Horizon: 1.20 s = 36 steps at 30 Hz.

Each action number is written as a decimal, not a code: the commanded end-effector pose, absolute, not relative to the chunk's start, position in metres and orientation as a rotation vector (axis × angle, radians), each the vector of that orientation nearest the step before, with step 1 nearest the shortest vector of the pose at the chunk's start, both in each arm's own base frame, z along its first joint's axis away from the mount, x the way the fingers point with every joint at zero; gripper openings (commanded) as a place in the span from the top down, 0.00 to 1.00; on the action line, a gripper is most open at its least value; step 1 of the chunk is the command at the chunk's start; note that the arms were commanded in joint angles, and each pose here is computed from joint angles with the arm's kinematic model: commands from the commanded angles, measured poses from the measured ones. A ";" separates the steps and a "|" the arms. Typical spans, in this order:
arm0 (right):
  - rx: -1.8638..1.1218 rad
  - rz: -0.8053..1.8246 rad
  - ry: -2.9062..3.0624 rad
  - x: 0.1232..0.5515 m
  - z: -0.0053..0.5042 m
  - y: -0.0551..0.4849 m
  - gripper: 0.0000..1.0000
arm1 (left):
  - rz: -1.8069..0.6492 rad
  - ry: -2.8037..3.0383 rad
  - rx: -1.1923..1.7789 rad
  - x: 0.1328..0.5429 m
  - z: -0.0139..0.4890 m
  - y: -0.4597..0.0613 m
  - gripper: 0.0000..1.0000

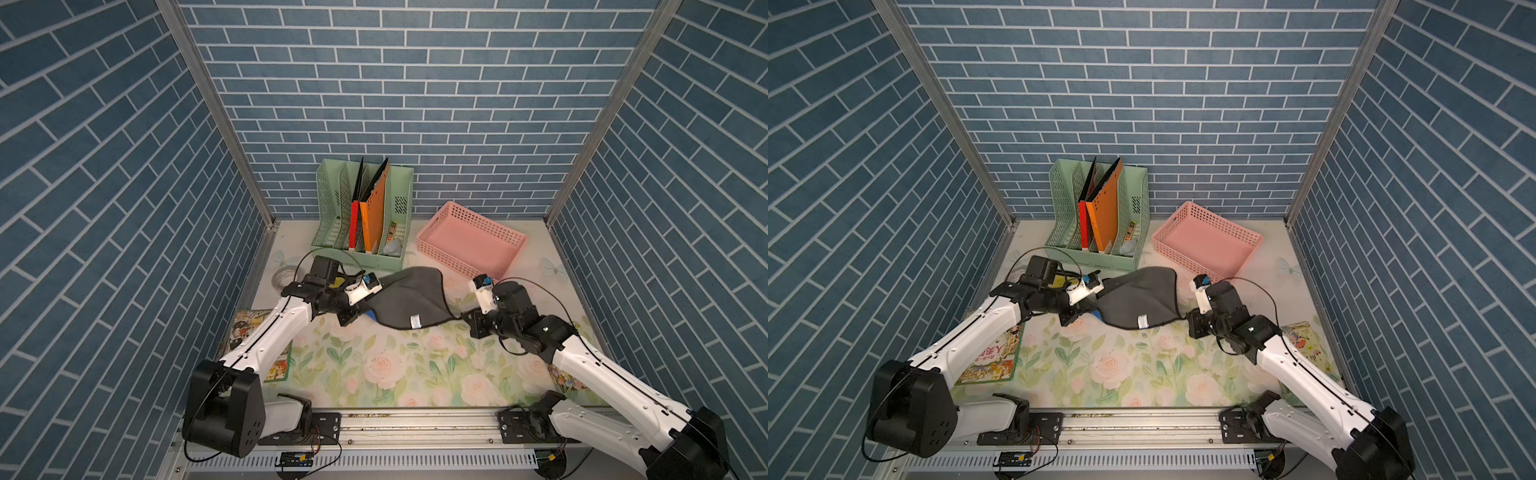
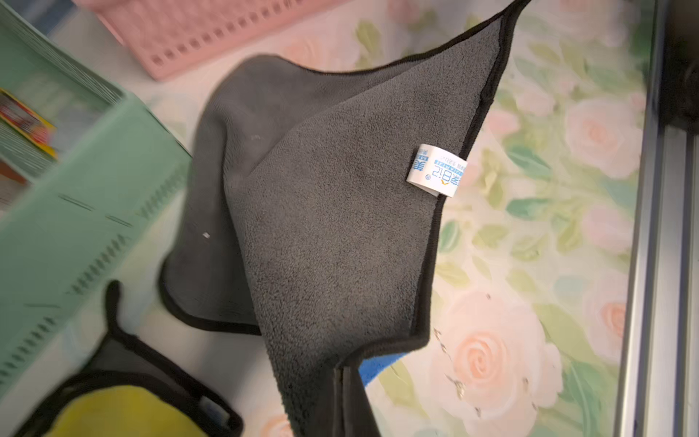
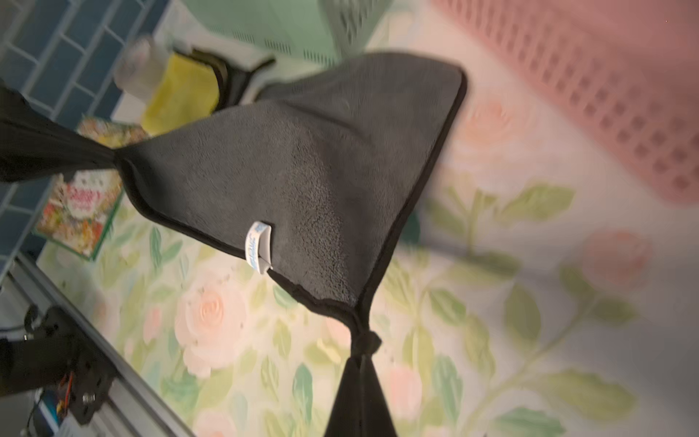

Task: Fold the square dishcloth
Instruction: Flatten out the cleaning item at the center of the board.

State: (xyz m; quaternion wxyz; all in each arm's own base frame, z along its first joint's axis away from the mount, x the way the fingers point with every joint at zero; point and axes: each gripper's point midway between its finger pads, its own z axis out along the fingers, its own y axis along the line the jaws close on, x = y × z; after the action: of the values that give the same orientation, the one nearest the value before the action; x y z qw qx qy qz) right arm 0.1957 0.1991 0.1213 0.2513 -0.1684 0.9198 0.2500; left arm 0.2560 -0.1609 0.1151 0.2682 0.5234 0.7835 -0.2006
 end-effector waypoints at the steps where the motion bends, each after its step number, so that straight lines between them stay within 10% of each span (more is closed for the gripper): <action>1: -0.329 0.815 2.577 0.171 0.110 0.205 1.00 | -0.517 2.104 1.571 0.232 0.098 -0.151 1.00; 25: -0.371 0.510 2.559 0.278 0.140 0.196 1.00 | -0.476 2.147 1.267 0.283 0.096 -0.138 1.00; 36: -0.435 0.680 2.654 0.195 0.142 0.186 1.00 | -0.532 2.105 1.769 0.175 0.065 -0.146 1.00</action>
State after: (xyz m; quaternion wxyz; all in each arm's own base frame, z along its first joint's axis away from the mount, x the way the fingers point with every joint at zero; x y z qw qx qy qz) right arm 0.2342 0.1904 0.1546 0.2393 -0.1393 0.9328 0.2306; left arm 0.2029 -0.1525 0.0722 0.1950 0.5915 0.7548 -0.2059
